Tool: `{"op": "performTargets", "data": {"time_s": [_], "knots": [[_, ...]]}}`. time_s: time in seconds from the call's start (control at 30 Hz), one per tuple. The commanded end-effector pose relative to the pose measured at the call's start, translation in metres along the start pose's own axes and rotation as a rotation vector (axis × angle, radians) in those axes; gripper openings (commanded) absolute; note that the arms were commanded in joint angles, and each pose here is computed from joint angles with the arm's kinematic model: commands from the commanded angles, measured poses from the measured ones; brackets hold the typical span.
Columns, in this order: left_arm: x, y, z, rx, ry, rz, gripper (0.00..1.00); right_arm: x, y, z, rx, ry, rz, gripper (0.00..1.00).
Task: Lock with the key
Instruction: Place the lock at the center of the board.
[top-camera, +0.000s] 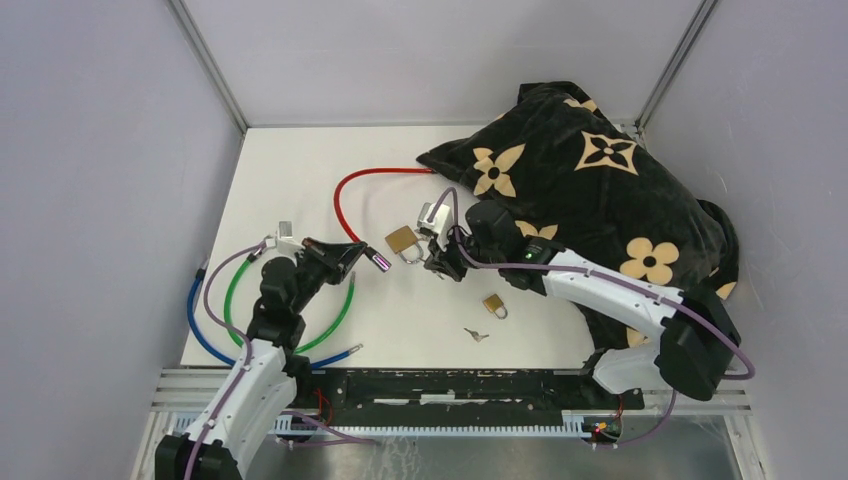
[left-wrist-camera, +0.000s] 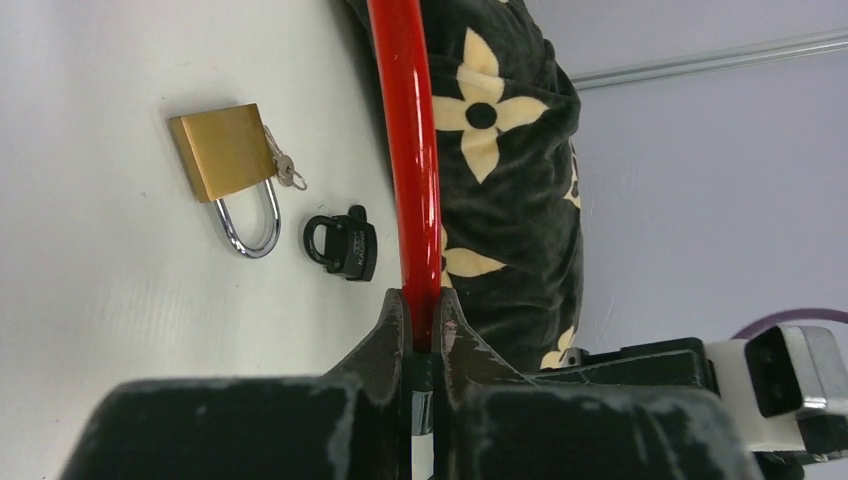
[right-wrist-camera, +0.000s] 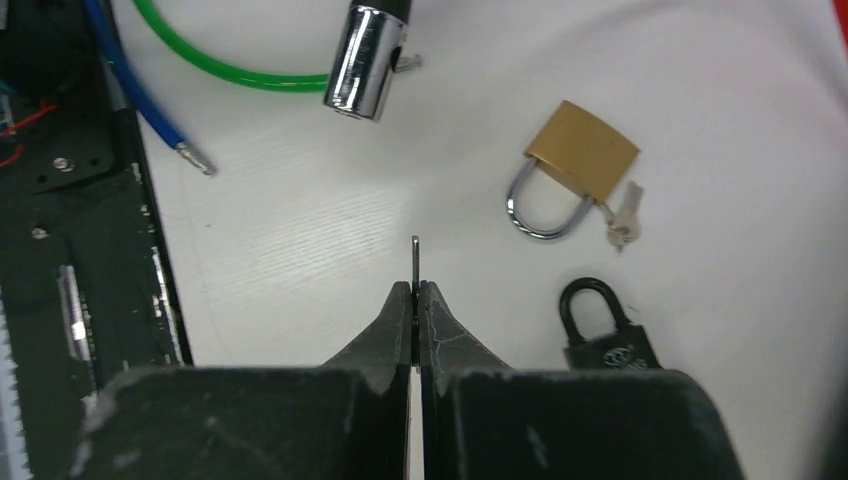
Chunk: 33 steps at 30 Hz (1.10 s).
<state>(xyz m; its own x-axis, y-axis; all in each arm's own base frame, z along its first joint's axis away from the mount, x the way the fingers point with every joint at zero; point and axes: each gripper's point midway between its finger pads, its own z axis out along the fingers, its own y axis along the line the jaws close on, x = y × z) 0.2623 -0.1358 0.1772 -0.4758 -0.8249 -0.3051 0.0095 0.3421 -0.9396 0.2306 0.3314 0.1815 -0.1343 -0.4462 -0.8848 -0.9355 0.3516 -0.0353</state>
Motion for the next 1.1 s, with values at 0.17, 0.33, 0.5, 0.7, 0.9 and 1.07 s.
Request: {"op": "performTargets", "data": {"time_s": [0.17,0.33,0.5,0.7,0.9,1.07], "knots": [[-0.012,-0.062,-0.012,0.302,-0.072,0.159,0.02,-0.038,0.055,0.018,-0.334,-0.201,0.170,0.00],[-0.013,-0.062,-0.011,0.323,-0.084,0.210,0.02,-0.028,0.064,0.028,-0.409,-0.166,0.316,0.00],[-0.007,-0.060,-0.011,0.328,-0.063,0.223,0.02,-0.019,0.062,0.034,-0.420,-0.157,0.390,0.00],[-0.001,-0.037,-0.004,0.229,-0.031,0.197,0.02,0.000,0.028,0.041,-0.200,-0.074,0.366,0.00],[0.020,0.069,0.000,-0.209,0.026,-0.060,0.02,0.041,0.010,0.036,-0.039,0.038,0.373,0.00],[0.032,0.115,-0.005,-0.416,0.048,-0.157,0.02,0.053,0.012,0.032,-0.015,0.066,0.371,0.00]]}}
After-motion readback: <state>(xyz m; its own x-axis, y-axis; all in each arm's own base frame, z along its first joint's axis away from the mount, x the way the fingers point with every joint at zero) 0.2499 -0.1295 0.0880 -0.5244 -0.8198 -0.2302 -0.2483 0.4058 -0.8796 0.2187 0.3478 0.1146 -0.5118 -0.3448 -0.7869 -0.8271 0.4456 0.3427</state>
